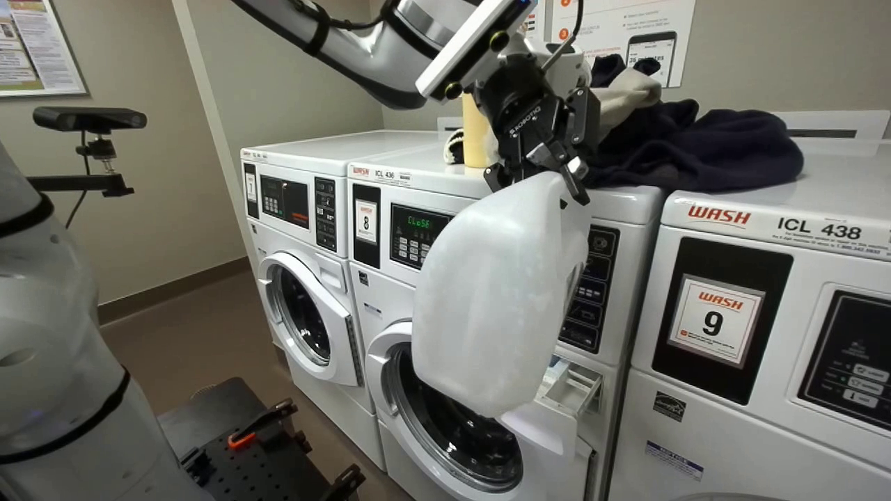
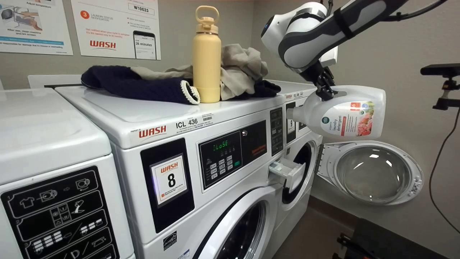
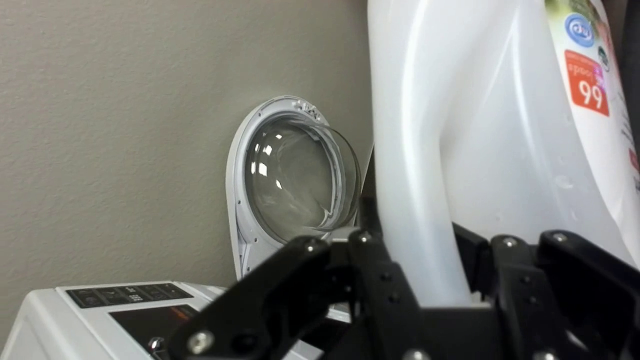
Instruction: Pour some of the detergent in the detergent tray of the second washing machine
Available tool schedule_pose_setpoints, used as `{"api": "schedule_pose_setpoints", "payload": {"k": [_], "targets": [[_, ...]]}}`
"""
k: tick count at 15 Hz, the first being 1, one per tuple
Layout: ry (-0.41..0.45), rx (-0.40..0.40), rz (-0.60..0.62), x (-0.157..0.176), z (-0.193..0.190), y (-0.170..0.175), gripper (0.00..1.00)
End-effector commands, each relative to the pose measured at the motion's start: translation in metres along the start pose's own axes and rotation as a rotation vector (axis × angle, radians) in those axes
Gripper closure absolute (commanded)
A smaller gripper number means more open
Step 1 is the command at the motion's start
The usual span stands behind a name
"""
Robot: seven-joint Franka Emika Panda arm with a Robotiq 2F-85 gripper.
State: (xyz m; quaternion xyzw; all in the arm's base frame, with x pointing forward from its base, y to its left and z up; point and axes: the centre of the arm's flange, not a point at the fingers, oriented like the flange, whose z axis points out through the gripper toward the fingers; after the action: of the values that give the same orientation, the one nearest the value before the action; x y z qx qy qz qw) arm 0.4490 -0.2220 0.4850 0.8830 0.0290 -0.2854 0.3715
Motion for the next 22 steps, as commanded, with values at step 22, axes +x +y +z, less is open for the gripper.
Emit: {"api": "schedule_pose_setpoints", "payload": {"k": [22], "targets": [[0.822, 0.295, -0.143, -0.105, -0.204, -0.09, 0.91]]}}
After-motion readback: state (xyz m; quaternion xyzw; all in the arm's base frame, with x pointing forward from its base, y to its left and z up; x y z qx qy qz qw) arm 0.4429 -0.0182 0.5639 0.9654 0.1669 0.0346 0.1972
